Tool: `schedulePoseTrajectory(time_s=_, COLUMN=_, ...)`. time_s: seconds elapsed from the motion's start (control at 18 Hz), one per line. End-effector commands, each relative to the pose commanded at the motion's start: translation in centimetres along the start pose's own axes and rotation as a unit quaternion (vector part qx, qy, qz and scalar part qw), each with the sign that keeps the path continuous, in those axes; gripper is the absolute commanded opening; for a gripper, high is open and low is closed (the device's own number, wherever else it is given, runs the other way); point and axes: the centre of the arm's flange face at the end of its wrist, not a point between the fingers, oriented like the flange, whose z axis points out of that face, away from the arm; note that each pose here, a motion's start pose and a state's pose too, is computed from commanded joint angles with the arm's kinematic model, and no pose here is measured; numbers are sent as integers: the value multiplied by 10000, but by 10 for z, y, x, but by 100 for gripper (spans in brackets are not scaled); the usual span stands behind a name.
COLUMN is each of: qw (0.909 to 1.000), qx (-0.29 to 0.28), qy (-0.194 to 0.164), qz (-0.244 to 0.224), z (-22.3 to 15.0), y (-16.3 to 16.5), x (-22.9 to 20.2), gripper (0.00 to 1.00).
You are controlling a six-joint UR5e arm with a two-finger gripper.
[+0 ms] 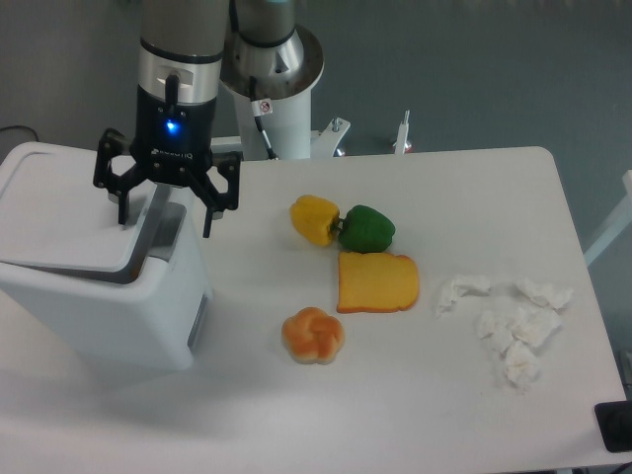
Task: Close the trash can
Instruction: 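Press the gripper down on the closed lid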
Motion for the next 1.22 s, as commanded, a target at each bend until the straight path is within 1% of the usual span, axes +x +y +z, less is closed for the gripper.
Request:
schedulePoseTrajectory(time_s=0.33, qw=9999, qx=-108, qy=9, qz=-41, z=13, y=1, x=-5, gripper=100)
schedulePoseTrajectory(time_s=0.5, qw=9998, qx=-161, qy=-141, qz=-39, z=16, y=1, x=-8, gripper=100)
schedulePoseTrajectory(time_s=0.72, qw=9996, qx=-222, qy=-156, qz=-47, z=23, y=4, x=-11, gripper=100)
schedulePoseTrajectory(time_s=1.06, qw=9996, qx=-193, qy=-165, qz=-76, z=20, y=2, x=-14, gripper=100)
schedulePoseTrajectory(time_s=1.22, qw=9997, qx=-45, qy=-203, qz=-127, z=3, y=-6, x=-22, gripper=100)
